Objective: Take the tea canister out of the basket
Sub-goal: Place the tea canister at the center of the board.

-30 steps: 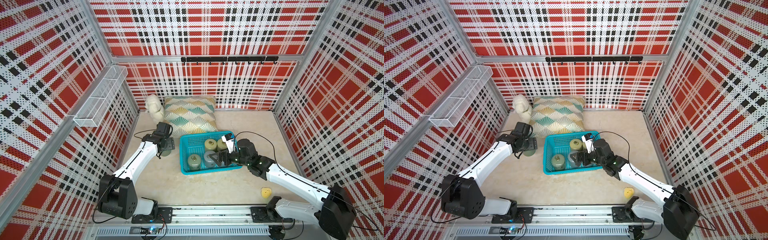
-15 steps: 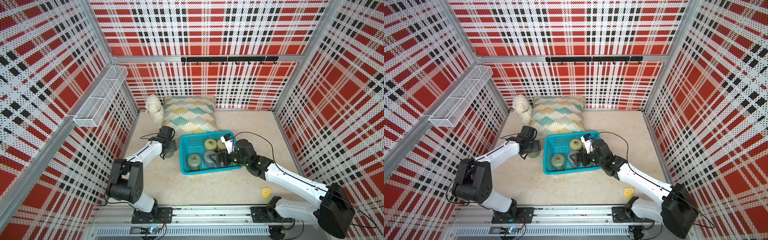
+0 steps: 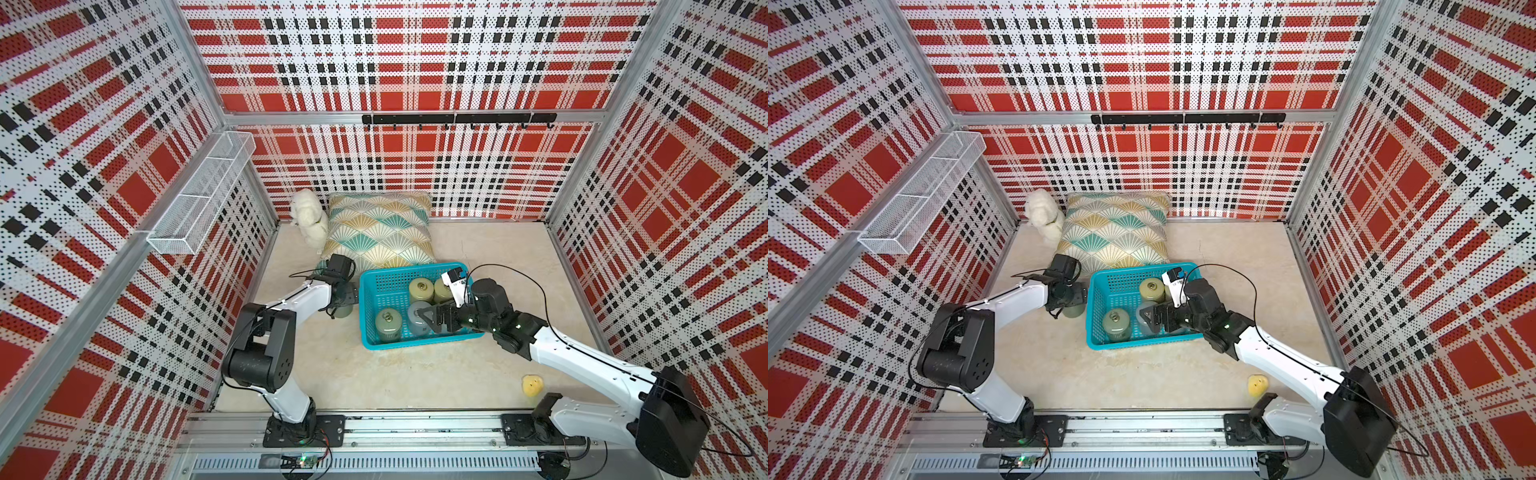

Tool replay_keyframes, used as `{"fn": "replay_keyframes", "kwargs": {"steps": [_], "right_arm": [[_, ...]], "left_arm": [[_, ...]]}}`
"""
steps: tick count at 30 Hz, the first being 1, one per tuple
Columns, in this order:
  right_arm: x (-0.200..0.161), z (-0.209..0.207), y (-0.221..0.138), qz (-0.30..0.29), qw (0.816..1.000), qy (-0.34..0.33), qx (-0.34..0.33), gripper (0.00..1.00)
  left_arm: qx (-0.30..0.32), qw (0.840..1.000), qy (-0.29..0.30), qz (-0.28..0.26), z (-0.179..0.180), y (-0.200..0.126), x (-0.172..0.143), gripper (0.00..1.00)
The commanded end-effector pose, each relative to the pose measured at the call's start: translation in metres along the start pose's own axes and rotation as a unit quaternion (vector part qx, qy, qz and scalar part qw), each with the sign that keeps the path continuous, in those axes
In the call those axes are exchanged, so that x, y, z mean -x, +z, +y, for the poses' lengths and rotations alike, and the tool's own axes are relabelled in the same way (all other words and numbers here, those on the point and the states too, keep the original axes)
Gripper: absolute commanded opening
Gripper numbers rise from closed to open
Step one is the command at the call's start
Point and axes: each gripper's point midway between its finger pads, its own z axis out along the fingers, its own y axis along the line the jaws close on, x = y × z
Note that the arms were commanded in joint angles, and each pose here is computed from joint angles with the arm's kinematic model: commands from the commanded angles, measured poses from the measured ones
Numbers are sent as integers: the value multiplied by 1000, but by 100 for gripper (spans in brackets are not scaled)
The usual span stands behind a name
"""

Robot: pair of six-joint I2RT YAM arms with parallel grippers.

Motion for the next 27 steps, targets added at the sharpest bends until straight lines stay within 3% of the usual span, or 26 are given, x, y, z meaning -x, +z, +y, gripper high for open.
{"fn": "replay_keyframes", "kwargs": {"steps": [1, 4, 5, 6, 16, 27], "right_arm": [[12, 7, 0, -13, 1000, -10, 4, 100], [12, 6, 0, -15, 1000, -10, 2, 100], [11, 5, 0, -14, 1000, -10, 0, 100], [12, 5, 0, -16, 1000, -11, -1, 100], [19, -3, -3, -23, 999, -24, -33, 100], [47, -30, -6, -28, 989, -3, -146, 100]], "left_arm": [[-29, 999, -1, -32, -16, -7, 20, 84], [-30, 999, -3, -35, -15, -11, 22, 88], [-32, 999, -2, -36, -16, -13, 23, 98], [-34, 999, -2, -36, -17, -15, 23, 100], [-47, 996, -16, -77, -15, -53, 40, 99], [-126, 977, -8, -174, -35, -134, 49, 99]]}}
